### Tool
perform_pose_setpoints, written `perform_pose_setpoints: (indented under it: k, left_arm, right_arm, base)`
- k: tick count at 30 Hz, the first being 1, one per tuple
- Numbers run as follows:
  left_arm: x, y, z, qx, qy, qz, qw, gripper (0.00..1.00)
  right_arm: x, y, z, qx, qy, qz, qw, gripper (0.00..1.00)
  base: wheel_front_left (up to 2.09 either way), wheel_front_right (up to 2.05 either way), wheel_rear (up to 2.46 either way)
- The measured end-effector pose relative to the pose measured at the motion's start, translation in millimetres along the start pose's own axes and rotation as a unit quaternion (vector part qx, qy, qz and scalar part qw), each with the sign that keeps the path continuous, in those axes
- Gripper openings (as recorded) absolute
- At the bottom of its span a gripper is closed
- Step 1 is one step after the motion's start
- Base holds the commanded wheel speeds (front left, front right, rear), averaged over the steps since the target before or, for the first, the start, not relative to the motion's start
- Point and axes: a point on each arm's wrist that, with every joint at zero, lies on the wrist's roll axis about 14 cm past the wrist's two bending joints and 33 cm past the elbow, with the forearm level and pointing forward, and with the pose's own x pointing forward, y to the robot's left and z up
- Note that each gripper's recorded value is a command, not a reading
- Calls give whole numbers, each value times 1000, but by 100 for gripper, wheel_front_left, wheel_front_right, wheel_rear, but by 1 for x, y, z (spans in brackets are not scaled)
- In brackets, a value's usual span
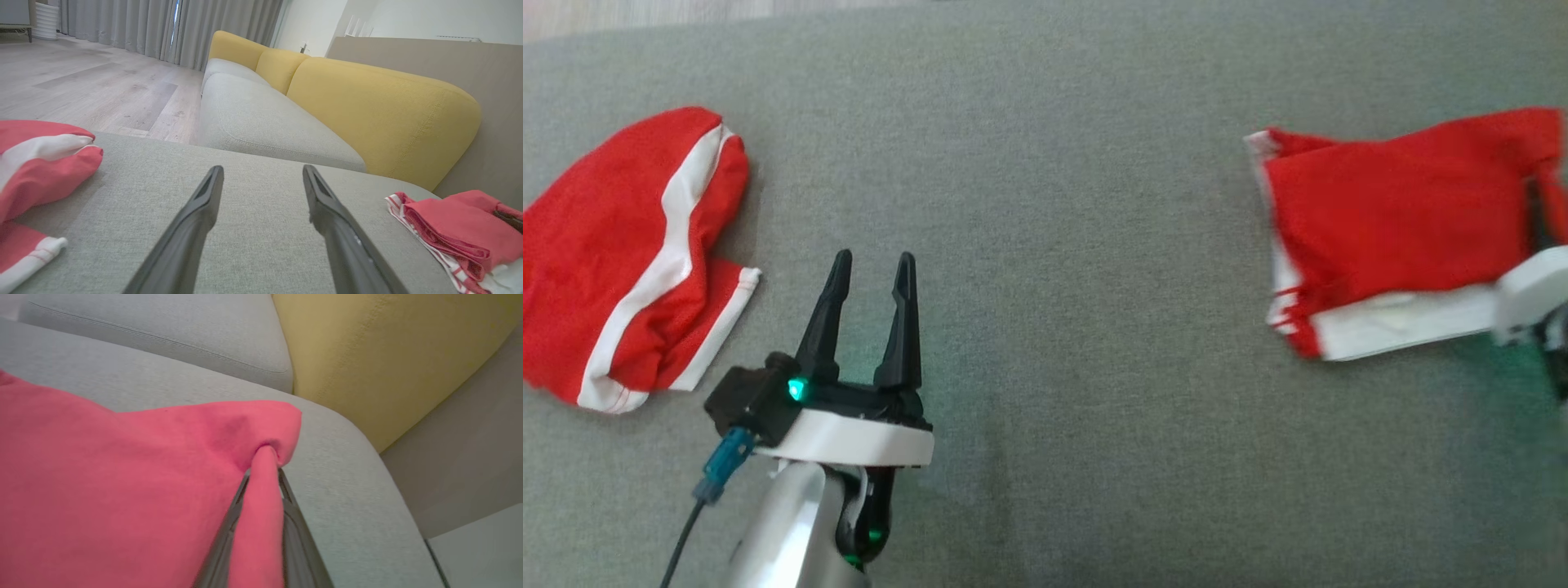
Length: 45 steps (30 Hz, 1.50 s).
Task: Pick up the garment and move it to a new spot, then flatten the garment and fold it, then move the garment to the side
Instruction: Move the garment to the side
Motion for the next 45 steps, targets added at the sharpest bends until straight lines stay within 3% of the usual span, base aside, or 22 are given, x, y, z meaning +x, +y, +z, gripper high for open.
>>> perform_pose_setpoints:
  k: [9, 19, 20, 21, 37, 45]
  left_arm:
    - [9, 13, -1, 3, 0, 10, 1000, 100]
    - [10, 18, -1, 5, -1, 14, 1000, 100]
    - [10, 17, 0, 5, -2, 14, 1000, 100]
    - [10, 16, 0, 5, -2, 13, 1000, 100]
    - [10, 0, 18, 10, -25, -7, 1000, 100]
    - [3, -5, 20, 8, -26, -9, 1000, 100]
  right_arm:
    - [22, -66, 7, -32, 13, -55, 998, 0]
    - [26, -91, 12, -32, 24, -95, 995, 0]
    - [25, -92, 13, -32, 23, -98, 994, 15]
    - [25, -94, 14, -30, 21, -101, 994, 100]
    - [5, -96, 45, -1, -29, -118, 993, 100]
    - [-1, -69, 93, 35, -112, -101, 988, 100]
  base:
    - [0, 0, 0]
    - [0, 0, 0]
    - [0, 0, 0]
    - [0, 0, 0]
    - [0, 0, 0]
    - [0, 0, 0]
